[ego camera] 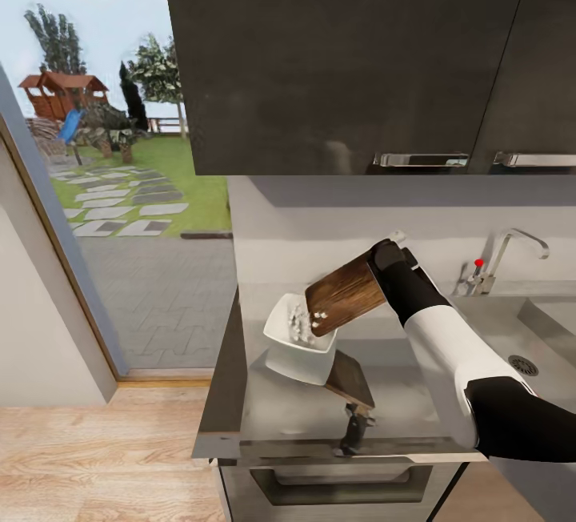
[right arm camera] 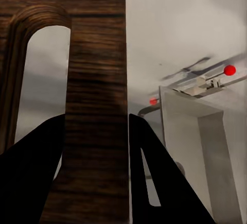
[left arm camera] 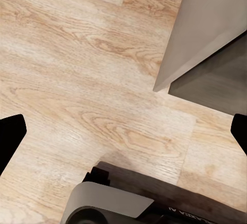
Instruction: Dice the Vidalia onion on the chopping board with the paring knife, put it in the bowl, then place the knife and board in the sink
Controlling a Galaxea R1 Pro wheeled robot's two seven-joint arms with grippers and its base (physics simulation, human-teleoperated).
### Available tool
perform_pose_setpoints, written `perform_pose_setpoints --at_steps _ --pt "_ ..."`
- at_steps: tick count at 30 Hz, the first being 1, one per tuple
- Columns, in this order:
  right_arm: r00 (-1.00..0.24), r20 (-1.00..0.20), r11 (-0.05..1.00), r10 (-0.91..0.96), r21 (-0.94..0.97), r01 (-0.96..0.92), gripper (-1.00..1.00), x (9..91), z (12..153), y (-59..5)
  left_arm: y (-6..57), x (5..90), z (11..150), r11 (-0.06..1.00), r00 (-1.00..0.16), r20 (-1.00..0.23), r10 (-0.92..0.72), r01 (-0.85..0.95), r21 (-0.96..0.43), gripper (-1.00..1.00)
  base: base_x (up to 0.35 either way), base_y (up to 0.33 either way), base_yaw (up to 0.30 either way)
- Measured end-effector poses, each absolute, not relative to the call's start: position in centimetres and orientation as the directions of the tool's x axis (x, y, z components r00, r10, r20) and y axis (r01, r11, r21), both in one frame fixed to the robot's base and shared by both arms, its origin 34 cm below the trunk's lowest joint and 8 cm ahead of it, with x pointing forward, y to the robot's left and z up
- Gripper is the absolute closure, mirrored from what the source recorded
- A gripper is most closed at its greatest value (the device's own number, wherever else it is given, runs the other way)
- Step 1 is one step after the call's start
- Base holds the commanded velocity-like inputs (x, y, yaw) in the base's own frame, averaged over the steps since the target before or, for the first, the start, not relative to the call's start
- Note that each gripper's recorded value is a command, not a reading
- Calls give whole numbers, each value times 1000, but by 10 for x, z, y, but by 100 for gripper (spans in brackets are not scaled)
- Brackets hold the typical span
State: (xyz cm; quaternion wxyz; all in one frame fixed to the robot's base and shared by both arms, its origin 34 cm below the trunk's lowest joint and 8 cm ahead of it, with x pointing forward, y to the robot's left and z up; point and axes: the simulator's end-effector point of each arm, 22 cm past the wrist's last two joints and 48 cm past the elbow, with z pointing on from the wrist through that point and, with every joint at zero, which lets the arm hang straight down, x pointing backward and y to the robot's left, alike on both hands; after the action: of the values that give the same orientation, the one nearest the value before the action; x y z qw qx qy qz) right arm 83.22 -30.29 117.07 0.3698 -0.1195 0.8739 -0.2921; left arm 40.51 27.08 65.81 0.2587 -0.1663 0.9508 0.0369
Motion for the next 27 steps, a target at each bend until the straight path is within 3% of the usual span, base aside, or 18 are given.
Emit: perform_pose_setpoints --at_steps 22,27 --pt "-680 -573 770 -458 -638 19 100 834 1186 -298 272 405 658 942 -810 -505 -297 -336 -15 -100 0 0 0" --pt "-624 -680 843 -386 -535 62 100 838 1216 -300 272 405 658 942 -810 -505 -297 -336 -15 -100 0 0 0"
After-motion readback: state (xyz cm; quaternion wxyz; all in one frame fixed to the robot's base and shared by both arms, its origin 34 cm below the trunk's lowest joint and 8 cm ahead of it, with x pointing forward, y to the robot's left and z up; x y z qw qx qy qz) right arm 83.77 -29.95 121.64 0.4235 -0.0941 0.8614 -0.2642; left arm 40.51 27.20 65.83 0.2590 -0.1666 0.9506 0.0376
